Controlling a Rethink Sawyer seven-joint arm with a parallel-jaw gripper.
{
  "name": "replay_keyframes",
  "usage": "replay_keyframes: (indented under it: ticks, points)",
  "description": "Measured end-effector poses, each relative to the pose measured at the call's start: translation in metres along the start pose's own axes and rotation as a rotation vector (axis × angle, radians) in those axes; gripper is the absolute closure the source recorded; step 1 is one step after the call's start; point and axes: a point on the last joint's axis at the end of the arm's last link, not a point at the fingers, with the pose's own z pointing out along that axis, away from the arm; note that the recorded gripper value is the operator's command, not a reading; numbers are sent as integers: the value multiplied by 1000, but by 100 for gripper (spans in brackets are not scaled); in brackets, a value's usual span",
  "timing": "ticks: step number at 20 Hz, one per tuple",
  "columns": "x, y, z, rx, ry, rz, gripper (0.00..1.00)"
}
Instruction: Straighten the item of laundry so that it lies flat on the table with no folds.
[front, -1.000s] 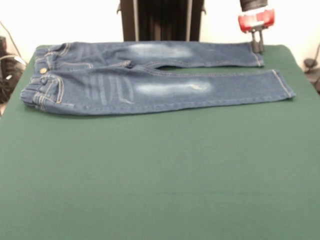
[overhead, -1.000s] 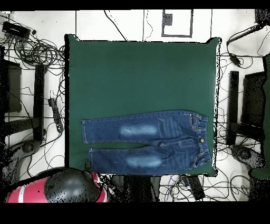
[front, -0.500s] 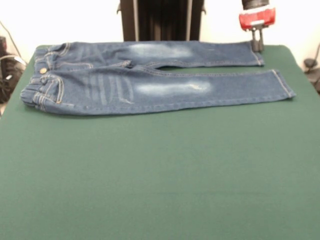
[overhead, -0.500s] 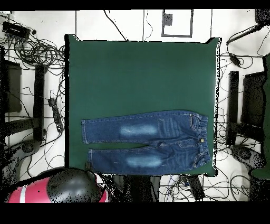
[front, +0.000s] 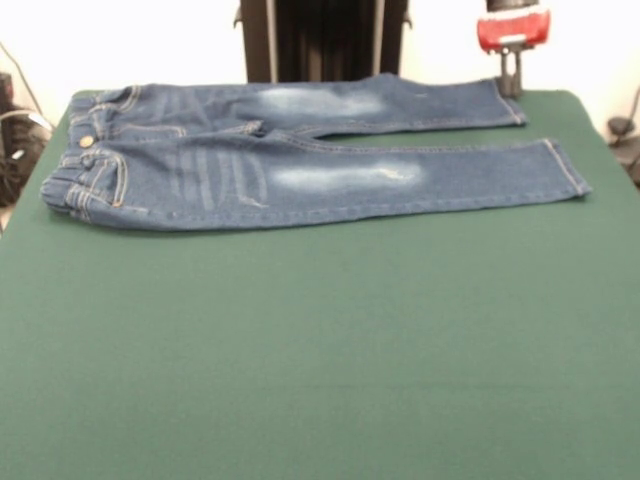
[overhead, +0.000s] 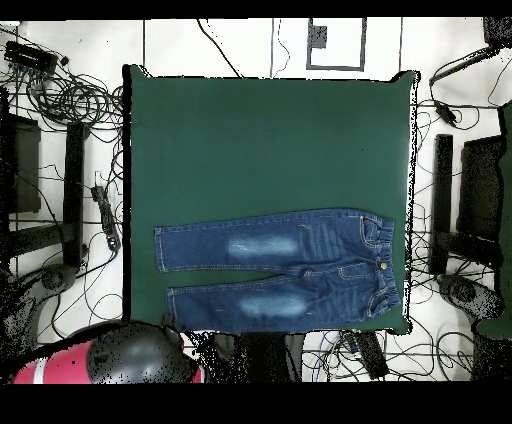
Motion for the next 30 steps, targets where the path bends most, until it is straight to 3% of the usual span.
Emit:
replay_keyframes:
  ticks: [19,30]
  points:
    - [26,-25,-42,228,267,6,100]
    - [40,-32,-61,282,358,-19,100]
